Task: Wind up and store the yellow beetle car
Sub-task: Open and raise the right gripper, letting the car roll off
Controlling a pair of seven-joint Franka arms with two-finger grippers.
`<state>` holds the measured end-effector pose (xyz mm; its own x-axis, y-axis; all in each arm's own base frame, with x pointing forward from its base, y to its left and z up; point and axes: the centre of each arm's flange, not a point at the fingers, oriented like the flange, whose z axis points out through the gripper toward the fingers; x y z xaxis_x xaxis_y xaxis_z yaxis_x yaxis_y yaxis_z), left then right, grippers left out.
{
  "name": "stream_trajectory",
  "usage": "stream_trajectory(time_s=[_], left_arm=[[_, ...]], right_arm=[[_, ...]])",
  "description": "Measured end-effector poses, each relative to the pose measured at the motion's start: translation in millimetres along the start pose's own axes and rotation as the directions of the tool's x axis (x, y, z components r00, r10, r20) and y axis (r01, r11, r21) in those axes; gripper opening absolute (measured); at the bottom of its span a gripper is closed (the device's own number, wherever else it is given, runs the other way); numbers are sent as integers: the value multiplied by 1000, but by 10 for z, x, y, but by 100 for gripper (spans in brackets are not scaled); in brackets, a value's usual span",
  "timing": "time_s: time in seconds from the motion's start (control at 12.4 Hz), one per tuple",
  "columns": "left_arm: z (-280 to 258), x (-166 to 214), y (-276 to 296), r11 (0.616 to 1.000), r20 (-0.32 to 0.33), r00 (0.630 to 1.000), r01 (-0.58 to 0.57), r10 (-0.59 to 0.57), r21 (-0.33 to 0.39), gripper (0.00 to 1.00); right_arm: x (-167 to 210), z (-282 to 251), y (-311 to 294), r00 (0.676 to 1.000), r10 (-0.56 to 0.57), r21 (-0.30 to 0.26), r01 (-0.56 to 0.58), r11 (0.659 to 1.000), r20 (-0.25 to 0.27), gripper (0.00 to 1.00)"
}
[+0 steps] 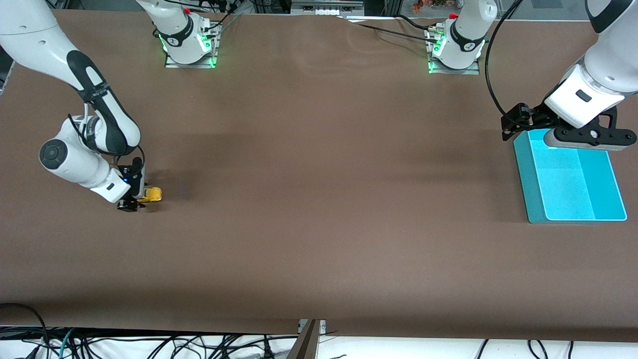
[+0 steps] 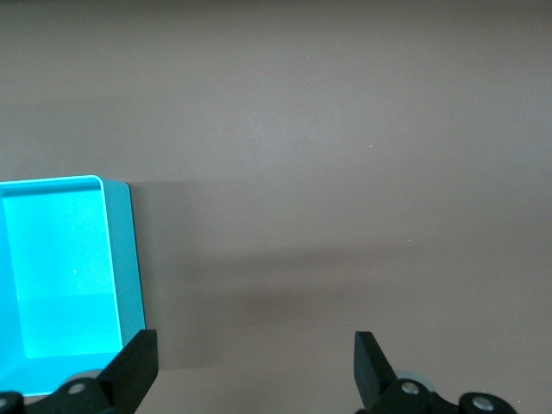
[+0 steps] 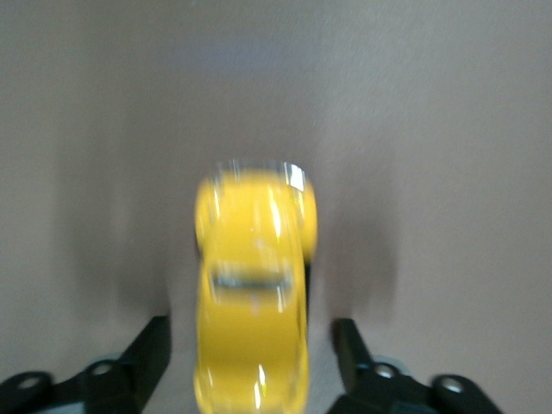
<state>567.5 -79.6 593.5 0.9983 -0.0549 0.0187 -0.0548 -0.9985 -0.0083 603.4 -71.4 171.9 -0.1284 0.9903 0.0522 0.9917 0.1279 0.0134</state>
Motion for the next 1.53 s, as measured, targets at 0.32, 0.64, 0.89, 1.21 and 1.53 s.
stream_trajectory(time_s=[0.32, 0.64, 0.89, 1.21, 1.53], left_arm=[[0, 0, -1, 1000, 0, 1000, 0, 0, 0, 100], [0, 0, -1, 1000, 0, 1000, 0, 0, 0, 100], [1, 1, -4, 1000, 0, 1000, 1, -1, 0, 100], [1, 4, -30, 1000, 0, 1000, 5, -5, 0, 100], [4, 5, -29, 1000, 1, 1000, 5, -5, 0, 100]], right_arm=[[161, -471, 374, 999, -4, 26, 5, 1000, -35, 100], [259, -1432, 544, 999, 41, 58, -40, 997, -6, 100], [419, -2311, 396, 978, 201, 53, -204, 978, 55, 100], [722, -3184, 79, 878, 462, 6, -466, 885, 123, 100], [847, -3465, -95, 732, 665, -27, -669, 743, 149, 100]])
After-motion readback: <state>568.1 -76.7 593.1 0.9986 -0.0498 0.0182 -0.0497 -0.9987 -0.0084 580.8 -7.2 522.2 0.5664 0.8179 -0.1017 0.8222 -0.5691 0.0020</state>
